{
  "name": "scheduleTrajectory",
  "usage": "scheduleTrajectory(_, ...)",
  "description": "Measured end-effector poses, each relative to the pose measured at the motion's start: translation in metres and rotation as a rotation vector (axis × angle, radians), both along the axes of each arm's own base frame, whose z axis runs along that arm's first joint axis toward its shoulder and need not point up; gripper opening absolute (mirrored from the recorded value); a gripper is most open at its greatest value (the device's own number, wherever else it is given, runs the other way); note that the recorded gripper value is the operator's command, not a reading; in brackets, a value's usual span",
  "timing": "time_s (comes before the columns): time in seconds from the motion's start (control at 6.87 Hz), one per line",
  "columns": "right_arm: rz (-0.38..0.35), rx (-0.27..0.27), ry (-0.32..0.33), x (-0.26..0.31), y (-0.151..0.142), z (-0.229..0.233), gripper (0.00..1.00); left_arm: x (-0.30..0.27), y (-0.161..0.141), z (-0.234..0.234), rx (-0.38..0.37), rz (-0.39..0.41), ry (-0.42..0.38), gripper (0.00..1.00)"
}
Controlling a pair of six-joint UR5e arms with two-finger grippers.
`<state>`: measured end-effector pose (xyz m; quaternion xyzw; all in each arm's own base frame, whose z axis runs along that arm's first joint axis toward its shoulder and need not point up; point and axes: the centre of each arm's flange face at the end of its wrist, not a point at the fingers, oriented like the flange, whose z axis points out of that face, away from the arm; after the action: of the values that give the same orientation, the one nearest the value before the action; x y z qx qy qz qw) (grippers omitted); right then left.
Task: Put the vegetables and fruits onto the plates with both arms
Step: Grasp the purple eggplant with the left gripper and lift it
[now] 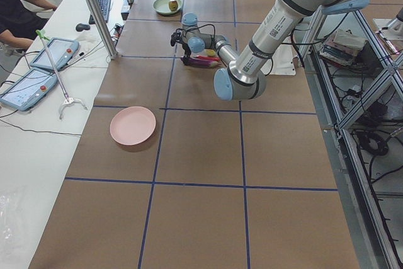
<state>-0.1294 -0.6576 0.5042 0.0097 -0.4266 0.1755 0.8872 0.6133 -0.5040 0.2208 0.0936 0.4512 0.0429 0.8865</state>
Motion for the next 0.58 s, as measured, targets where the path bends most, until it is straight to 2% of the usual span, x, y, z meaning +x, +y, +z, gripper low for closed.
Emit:
scheduleTrajectory(0.15, -0.004, 0.002, -0.011, 0.002, 0.01, -0.001, 1.0, 0.004, 0.002, 0.003, 0.002, 0.0, -0.006, 0.03)
scheduleTrajectory(0.44, -0.005, 0.006, -0.019, 0.006, 0.024, 0.0, 1.0, 0.001, -0.004, 0.007, 0.011, -0.021, -0.018, 0.0)
scheduleTrajectory(0.58, -0.005, 0.012, -0.023, 0.009, 0.03, -0.003, 1.0, -0.022, -0.025, 0.0, 0.031, -0.07, -0.011, 0.0)
